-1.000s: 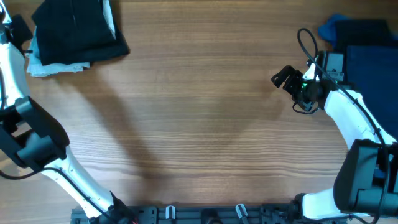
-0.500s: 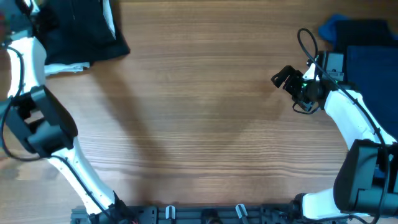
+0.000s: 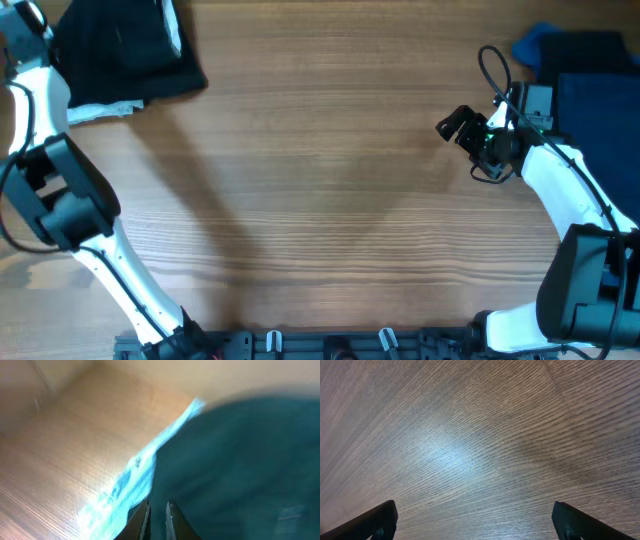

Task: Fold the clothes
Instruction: 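Press and place the trousers onto the light blue cloth with the left gripper, then release the trousers and pull the left gripper back toward the base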

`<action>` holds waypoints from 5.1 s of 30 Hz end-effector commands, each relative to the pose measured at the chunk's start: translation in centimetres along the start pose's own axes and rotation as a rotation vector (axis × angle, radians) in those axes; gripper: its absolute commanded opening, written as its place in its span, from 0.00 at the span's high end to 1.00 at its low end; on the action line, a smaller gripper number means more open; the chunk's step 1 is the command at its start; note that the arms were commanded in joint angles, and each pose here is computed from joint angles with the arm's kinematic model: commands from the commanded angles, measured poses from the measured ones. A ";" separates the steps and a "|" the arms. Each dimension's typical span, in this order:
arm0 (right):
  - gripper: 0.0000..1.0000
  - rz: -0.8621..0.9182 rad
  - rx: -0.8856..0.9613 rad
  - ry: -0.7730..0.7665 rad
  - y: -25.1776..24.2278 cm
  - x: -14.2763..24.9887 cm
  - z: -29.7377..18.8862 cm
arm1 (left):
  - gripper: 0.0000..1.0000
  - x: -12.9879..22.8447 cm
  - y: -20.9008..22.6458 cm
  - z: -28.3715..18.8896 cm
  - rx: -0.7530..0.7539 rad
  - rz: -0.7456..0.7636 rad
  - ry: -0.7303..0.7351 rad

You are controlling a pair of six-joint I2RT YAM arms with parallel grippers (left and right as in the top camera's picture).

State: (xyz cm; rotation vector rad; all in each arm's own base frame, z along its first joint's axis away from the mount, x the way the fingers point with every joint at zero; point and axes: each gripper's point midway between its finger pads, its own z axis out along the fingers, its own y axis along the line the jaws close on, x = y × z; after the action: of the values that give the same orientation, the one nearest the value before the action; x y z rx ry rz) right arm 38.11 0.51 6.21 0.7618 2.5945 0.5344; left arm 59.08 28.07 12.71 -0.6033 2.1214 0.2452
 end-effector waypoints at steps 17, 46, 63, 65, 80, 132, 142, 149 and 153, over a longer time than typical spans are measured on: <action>0.00 0.009 -0.004 0.010 -0.1 0.3 0.2 | 0.82 7.1 -0.6 8.2 0.017 -0.003 -0.003; 0.00 0.009 -0.004 0.010 -0.1 0.3 0.2 | 0.53 0.1 -15.1 -0.4 0.249 0.076 -0.118; 0.00 0.009 -0.004 0.010 -0.1 0.3 0.2 | 0.47 4.4 -9.2 9.0 0.128 0.109 -0.211; 0.00 0.009 -0.004 0.010 -0.1 0.3 0.2 | 0.30 5.0 -7.3 9.2 0.102 0.103 -0.161; 0.00 0.009 -0.004 0.010 -0.1 0.3 0.2 | 0.22 1.9 -3.4 8.2 0.063 0.084 -0.212; 0.00 -0.285 -0.197 -0.372 6.2 2.2 -19.4 | 0.00 11.4 -10.2 -59.7 0.816 0.222 0.075; 0.00 -0.330 -0.224 -0.604 3.6 10.3 -29.2 | 0.00 13.8 -12.3 -54.9 0.780 0.230 0.176; 0.00 -0.324 -0.215 -0.596 3.4 10.3 -29.0 | 0.00 13.9 -12.2 -54.9 0.779 0.231 0.179; 0.00 -0.322 -0.213 -0.593 3.4 10.3 -29.0 | 0.00 13.9 -12.2 -54.9 0.779 0.231 0.179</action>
State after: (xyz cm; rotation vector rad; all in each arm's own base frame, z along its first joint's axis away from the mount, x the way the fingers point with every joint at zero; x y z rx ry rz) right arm 18.33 2.19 30.01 0.3454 2.0103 0.4255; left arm 19.40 -7.84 34.34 0.0811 2.2167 -0.4873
